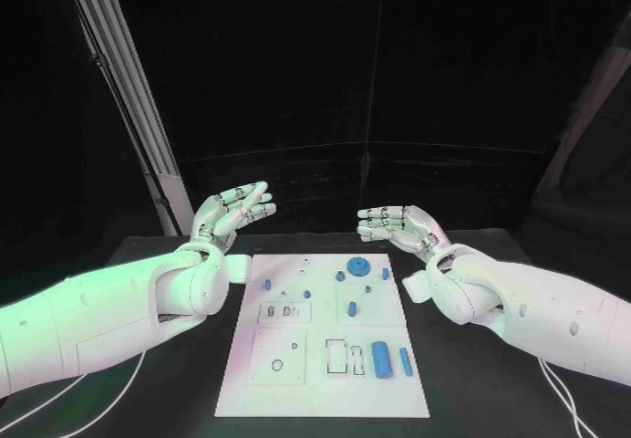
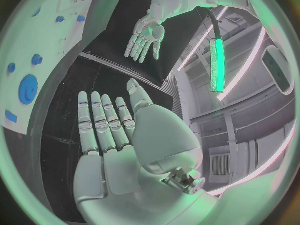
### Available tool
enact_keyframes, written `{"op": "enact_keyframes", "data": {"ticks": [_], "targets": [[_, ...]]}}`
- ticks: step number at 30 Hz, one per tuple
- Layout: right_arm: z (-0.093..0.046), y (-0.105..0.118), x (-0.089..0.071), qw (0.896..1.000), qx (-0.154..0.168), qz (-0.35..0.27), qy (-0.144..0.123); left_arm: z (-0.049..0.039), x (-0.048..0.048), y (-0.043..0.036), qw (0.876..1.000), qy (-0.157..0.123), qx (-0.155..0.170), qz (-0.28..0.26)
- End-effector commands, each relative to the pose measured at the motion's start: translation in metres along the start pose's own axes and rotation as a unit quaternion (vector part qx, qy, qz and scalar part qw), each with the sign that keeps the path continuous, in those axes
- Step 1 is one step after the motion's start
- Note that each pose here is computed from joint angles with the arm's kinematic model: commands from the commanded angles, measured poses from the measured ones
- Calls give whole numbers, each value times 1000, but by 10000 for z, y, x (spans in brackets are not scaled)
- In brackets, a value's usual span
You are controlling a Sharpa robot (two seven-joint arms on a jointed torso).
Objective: Assemble the parts on the task board
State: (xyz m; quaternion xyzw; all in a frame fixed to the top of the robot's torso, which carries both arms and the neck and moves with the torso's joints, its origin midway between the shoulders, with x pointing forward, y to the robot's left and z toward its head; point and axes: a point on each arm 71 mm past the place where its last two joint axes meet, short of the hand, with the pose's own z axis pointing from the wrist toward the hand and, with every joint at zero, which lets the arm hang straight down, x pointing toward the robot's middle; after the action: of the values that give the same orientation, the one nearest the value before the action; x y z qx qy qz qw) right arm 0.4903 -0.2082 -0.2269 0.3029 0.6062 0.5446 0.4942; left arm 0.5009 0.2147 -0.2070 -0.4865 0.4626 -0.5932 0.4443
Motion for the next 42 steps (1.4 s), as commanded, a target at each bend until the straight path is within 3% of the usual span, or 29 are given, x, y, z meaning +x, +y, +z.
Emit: {"op": "enact_keyframes", "data": {"ticks": [1, 6, 13, 21, 30, 42], "targets": [[-1, 52, 36, 996, -30, -75, 32, -17, 57, -65, 999, 36, 33, -6], [-19, 54, 42, 987, -33, -144, 57, -69, 83, -75, 998, 64, 25, 1], [38, 118, 65, 959, -39, -265, 97, -226, 154, -117, 995, 101, 6, -8], [194, 288, 34, 914, -41, -392, 99, -397, 233, -188, 992, 125, -3, -26], [345, 397, 82, 861, -31, -495, 109, -429, 314, -188, 990, 134, -11, -43], [402, 374, 115, 830, 0, -541, 137, -412, 341, -175, 989, 139, -13, -47]]}}
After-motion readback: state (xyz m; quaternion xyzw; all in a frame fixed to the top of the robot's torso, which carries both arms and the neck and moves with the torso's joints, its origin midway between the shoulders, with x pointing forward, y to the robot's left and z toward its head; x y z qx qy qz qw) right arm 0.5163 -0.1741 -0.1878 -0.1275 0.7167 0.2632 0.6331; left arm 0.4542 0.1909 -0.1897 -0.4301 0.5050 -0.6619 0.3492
